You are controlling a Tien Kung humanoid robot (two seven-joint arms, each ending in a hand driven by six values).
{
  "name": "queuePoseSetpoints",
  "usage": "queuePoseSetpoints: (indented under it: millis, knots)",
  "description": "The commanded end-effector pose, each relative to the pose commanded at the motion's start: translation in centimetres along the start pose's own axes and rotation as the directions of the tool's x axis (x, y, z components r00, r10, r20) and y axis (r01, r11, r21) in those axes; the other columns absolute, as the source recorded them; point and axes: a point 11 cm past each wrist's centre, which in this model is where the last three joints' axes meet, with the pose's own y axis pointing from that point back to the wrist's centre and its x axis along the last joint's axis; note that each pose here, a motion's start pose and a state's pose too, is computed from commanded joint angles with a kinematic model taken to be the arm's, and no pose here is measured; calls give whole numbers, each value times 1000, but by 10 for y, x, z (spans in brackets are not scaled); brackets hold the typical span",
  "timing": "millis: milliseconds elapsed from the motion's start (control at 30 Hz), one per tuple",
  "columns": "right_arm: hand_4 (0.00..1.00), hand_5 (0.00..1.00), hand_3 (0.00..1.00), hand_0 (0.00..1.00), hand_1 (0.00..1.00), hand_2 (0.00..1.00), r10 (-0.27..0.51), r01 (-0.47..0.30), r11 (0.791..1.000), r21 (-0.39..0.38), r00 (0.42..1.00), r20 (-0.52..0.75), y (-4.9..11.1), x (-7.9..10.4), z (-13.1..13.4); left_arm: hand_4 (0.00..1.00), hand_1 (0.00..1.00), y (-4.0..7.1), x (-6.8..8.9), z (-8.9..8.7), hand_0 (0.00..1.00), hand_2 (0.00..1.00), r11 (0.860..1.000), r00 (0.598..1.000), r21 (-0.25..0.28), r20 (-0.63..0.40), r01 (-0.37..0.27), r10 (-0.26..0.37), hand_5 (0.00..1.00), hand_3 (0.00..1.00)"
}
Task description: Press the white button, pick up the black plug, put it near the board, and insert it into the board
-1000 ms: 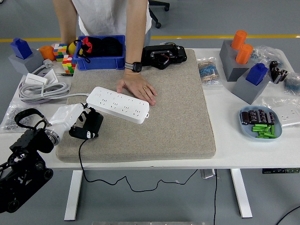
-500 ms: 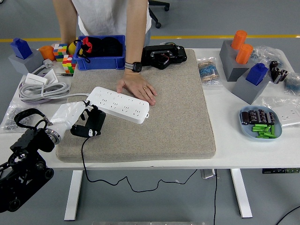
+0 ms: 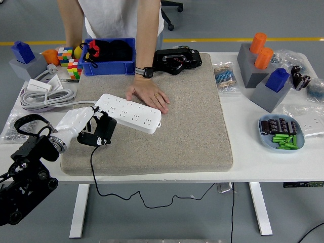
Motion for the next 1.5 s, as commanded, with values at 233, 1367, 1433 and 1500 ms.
queuePoseSetpoints:
  millis: [233,1367,1433,1500]
  knots:
    - [675,389,625,740,688,678,-1,1,1000,2,1000,1,0,0,-1,752,272,-15,24,7,275,326,998,998,-17,21,-53,53,2,561]
    - [674,384,623,740,686,678,3,-3,1000,4,1000,-10,0,1,-4,765,279,-54,25,7,275,329,1000,977,4,211,-14,13,2,568]
    - [674,384,623,740,686,678,3,-3,1000,4,1000,-12,0,1,-4,765,279,-54,24,6,275,329,1000,976,7,218,-11,9,2,568]
    - [674,384,623,740,686,678,2,-2,1000,4,1000,-13,0,1,-4,765,279,-54,23,5,272,327,1000,976,9,218,-6,4,2,568]
